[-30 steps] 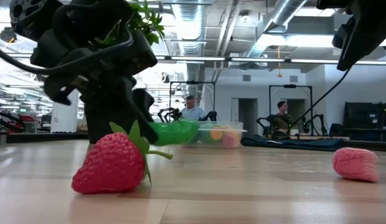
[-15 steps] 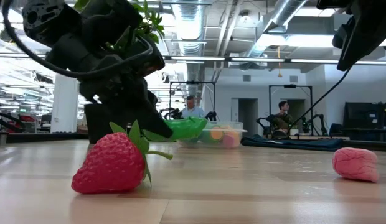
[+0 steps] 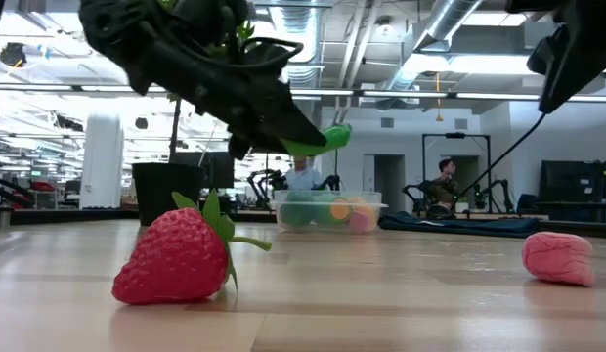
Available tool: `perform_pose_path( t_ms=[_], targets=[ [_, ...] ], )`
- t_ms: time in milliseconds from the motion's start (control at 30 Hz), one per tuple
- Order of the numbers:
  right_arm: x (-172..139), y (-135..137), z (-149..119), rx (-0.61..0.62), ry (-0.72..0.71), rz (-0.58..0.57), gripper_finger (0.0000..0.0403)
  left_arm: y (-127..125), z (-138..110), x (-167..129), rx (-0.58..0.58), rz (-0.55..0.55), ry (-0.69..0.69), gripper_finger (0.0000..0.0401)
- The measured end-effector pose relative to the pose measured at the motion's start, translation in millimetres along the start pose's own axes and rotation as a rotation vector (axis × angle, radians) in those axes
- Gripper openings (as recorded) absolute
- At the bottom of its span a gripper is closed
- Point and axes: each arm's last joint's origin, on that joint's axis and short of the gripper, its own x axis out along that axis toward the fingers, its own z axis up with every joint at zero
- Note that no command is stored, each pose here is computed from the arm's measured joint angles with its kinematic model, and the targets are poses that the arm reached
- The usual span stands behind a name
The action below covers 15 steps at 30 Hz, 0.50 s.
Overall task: Pick and placing Produce into tupperware
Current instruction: Put the green peas into the transparent bin
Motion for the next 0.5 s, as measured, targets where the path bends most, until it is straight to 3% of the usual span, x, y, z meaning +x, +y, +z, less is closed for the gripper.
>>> perform_pose_path(
  t_ms=[300, 500],
  targets=[
    [-0.1, -1.1, 1.5, 0.003, -0.049, -0.041, 0.0108, 33.3, 29.4, 12.0, -0.130, 0.133, -0.044, 0.0135],
    [-0.2, -2.0, 2.7, 0.038, -0.088, -0.073, 0.0108, 57.1, 35.9, 16.1, -0.213, 0.211, -0.001, 0.0135]
  ],
)
